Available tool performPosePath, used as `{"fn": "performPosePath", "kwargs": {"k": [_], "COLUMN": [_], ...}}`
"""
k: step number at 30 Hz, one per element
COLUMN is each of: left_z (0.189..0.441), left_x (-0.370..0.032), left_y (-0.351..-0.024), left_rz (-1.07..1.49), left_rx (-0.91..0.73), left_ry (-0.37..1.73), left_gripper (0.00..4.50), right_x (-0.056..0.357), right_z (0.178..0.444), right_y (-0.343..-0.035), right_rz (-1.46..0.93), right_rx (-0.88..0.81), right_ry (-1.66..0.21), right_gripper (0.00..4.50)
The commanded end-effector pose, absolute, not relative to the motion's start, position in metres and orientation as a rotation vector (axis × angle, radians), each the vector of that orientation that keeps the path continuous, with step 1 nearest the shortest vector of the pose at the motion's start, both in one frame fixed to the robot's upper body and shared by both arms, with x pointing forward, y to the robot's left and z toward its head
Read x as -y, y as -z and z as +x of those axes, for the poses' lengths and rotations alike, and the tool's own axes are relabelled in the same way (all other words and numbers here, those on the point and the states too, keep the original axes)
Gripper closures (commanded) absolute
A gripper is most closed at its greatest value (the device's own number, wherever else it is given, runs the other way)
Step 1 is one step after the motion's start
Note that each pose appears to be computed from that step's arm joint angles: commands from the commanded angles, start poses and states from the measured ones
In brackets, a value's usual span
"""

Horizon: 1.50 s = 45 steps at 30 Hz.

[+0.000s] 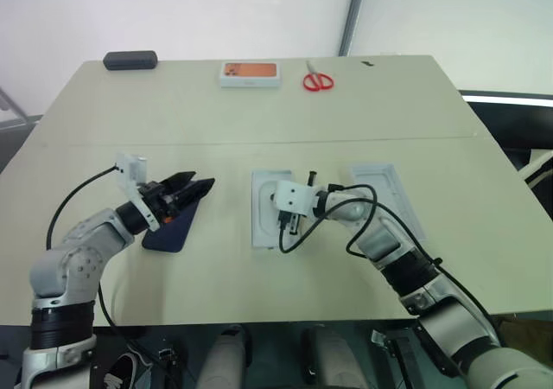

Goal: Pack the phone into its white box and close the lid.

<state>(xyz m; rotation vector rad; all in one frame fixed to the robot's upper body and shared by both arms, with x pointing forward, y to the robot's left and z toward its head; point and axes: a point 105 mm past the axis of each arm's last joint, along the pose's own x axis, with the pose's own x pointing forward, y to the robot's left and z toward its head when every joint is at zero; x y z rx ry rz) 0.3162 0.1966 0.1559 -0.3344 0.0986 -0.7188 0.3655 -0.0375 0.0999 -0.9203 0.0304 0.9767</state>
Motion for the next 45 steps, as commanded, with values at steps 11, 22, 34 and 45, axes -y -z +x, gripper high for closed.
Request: {"fn": "performPosePath", "kwargs": {"k": [11,22,34,45], "left_z": [0.315,0.315,0.315,0.311], "left_x": [-0.196,-0.201,-0.257,-0.312], "left_y": [-0.165,-0.157,-0.161,-0.135], "left_rz": [-0.342,-0.331,-0.376,-0.267], "left_rx": [-0.073,-0.138,-0.266,-0.427], "left_ry": [0.727,0.715,0.610,0.504], "left_gripper": [0.54,0.54,0.54,0.54], "right_x": [0.066,0.043,0.004,-0.074], "right_z": [0.382,0.373,0.363,0.344], "right_y": [-0.102,-0.134,-0.177,-0.157], "right_rz": [-0.859,-0.793,-0.544,-0.532], "right_rx": [-0.147,-0.001,0.137,0.065], "right_ry": [-0.812,-0.873,-0.978,-1.127], "right_gripper": [4.48,4.48,4.48,4.48]}}
